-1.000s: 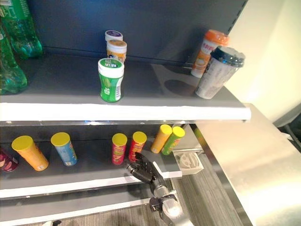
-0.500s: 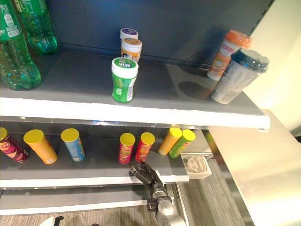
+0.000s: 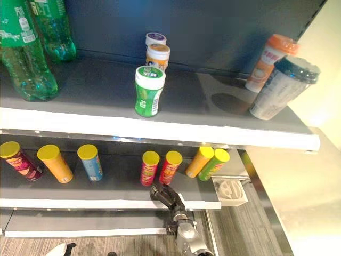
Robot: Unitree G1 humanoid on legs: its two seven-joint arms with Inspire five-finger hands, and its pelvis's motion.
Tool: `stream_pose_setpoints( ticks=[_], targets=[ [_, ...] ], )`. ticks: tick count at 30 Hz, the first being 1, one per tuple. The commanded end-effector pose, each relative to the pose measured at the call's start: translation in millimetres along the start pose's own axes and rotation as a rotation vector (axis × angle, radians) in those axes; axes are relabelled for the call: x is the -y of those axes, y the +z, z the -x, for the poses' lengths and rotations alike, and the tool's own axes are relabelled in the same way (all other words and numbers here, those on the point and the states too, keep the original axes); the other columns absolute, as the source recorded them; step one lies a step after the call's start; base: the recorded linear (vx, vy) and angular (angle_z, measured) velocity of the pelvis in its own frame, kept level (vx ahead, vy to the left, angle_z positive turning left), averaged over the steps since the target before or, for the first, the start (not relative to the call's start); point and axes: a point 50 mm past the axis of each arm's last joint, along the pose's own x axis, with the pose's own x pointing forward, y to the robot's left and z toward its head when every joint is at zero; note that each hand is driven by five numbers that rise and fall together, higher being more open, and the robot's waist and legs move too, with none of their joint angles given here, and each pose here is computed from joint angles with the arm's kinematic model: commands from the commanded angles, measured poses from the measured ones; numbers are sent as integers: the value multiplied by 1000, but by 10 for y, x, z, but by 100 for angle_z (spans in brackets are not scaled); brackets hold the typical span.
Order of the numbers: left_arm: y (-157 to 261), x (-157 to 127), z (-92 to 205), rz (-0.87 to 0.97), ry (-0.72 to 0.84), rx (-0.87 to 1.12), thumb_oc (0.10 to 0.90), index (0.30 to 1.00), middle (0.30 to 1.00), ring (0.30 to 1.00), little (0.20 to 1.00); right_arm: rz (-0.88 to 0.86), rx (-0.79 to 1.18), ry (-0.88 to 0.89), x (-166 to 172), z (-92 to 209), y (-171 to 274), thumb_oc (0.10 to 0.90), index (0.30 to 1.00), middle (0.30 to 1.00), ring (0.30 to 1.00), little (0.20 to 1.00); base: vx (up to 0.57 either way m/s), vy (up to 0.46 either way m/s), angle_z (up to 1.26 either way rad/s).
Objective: Put the goods on the table back onto the shelves and tidy them up.
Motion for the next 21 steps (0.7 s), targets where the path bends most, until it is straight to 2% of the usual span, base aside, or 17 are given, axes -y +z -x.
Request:
stream_pose_setpoints(
  ticks=[1,21],
  targets=[
    [8,-178,-90,-63,49,16,800,900,900,900,900,-83,171,28,-226,-181,492,800,900,900,900,900,0,0,0],
    [102,-243,-134,-96,49,76,800,900,900,900,900,-197,96,-154,-82,-416,663,800,900,900,900,900,20,8,9]
  ],
)
